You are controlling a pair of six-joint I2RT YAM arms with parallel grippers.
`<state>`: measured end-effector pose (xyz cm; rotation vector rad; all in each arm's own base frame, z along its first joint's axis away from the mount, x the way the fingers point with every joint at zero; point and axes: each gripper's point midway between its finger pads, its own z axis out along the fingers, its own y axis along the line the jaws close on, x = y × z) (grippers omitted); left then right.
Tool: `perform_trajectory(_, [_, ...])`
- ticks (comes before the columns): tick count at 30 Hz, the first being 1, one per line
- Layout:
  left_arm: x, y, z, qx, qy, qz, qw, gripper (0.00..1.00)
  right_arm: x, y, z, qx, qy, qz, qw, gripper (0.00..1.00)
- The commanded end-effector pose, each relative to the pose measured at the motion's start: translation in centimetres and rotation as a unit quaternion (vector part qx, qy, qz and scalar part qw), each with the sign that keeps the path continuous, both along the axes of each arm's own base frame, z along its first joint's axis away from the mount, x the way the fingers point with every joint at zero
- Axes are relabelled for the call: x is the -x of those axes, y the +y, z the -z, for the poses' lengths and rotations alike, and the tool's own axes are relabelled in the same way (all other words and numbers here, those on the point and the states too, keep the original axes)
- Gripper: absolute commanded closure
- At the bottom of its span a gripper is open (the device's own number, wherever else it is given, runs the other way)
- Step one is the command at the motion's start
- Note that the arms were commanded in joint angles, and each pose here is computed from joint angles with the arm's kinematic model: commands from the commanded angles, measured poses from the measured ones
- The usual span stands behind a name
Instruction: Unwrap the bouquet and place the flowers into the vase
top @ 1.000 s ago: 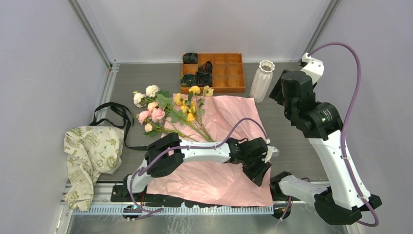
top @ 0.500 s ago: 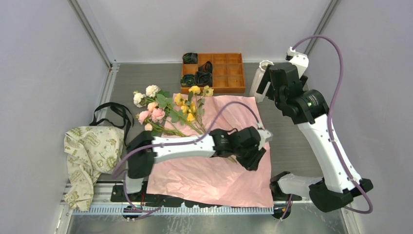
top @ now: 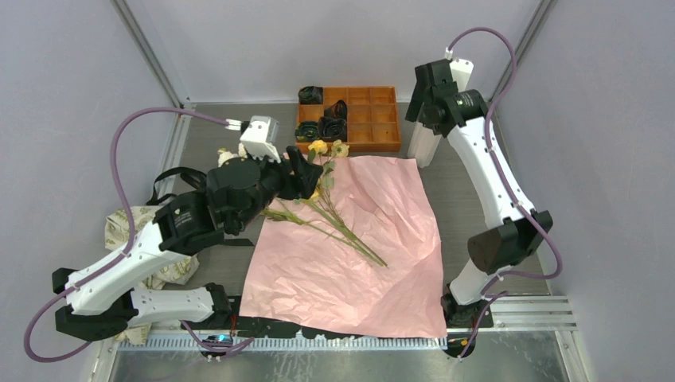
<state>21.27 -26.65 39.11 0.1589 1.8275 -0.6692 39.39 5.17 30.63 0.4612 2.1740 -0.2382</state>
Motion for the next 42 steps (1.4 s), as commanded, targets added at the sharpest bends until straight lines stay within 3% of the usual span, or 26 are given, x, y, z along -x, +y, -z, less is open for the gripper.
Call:
perform_trajectory(1, [-1.5, 2.8, 2.6, -0.056, 0.004, -0.065, 0.996, 0.35, -3.2, -0.8, -1.6, -0.033, -0.019, -0.002, 0.999, 0.01])
perform_trajectory(11, [-2.5, 3.7, 3.4, -0.086, 0.003, -0.075, 0.993, 0.35, -6.6, -0.9, 0.3, -0.064, 0.005, -0.021, 0.998, 0.00])
perform_trajectory(29, [-3.6, 4.2, 4.8, -0.082, 0.020, -0.080, 0.993, 0.35, -8.5, -2.4, 3.5, -0.051, 0.037, -0.004, 0.998, 0.01])
perform_trajectory(42, [-4.4, 4.7, 5.3, -0.086, 0.028, -0.087, 0.992, 0.35, -11.5, -2.1, 6.6, -0.078, 0.049, -0.015, 0.996, 0.01])
